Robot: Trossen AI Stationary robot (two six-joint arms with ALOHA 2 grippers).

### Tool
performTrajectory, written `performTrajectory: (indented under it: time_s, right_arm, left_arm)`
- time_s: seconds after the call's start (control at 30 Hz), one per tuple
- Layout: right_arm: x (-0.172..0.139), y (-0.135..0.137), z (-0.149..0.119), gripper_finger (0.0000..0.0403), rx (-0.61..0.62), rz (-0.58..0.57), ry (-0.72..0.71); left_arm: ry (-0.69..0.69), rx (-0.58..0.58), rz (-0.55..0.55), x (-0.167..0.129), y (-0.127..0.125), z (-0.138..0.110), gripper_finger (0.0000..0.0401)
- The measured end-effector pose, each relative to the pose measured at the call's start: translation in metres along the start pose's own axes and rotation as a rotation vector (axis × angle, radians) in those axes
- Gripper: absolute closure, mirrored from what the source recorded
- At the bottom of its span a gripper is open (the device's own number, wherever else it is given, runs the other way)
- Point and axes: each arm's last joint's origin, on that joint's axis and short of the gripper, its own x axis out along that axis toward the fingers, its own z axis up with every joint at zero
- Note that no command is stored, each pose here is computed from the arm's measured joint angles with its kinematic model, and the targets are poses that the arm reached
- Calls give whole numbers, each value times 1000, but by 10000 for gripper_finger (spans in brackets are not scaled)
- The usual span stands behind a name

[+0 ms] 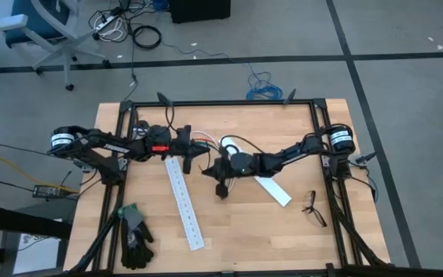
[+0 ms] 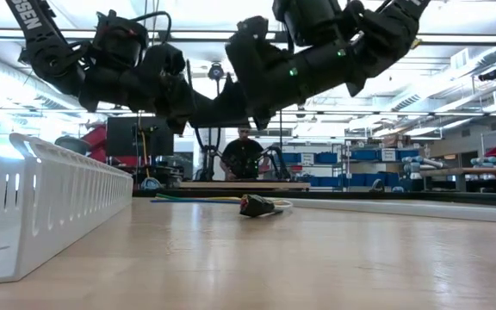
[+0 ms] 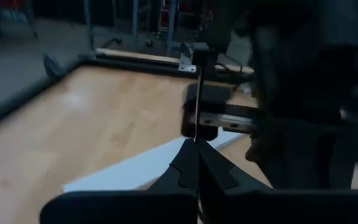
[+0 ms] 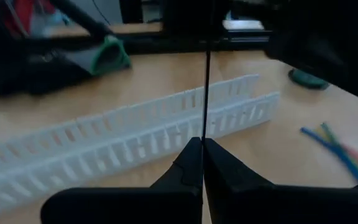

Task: Ziptie cables
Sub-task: Wrap the cables together using the black zip tie

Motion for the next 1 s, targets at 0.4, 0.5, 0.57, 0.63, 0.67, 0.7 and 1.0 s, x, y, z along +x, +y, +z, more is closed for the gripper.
performTrajectory:
  time_s: [0.4,0.5,0.57,0.63,0.67,0.7,1.0]
  right_arm:
    - [0,-10,7,403,376,120,-19]
    - [-1,-10,9,403,430,119,-28]
    - [-1,-11,9,403,454,103,-28]
    - [-1,-11,9,403,476,100,-31]
    - [-1,-11,9,403,484,98,-31]
    - [-1,-12,9,403,490,97,-31]
    - [-10,-15,-5,403,534,117,-99]
  left_arm:
    - [44,399,154,3,-10,-3,401]
    - [54,423,175,2,-9,-3,401]
    - [54,435,173,2,-10,-3,401]
    - [57,443,182,2,-9,-3,401]
    - [58,448,190,2,-9,-3,401]
    - [59,450,192,2,-9,-3,401]
    - [62,441,191,2,-9,-4,401]
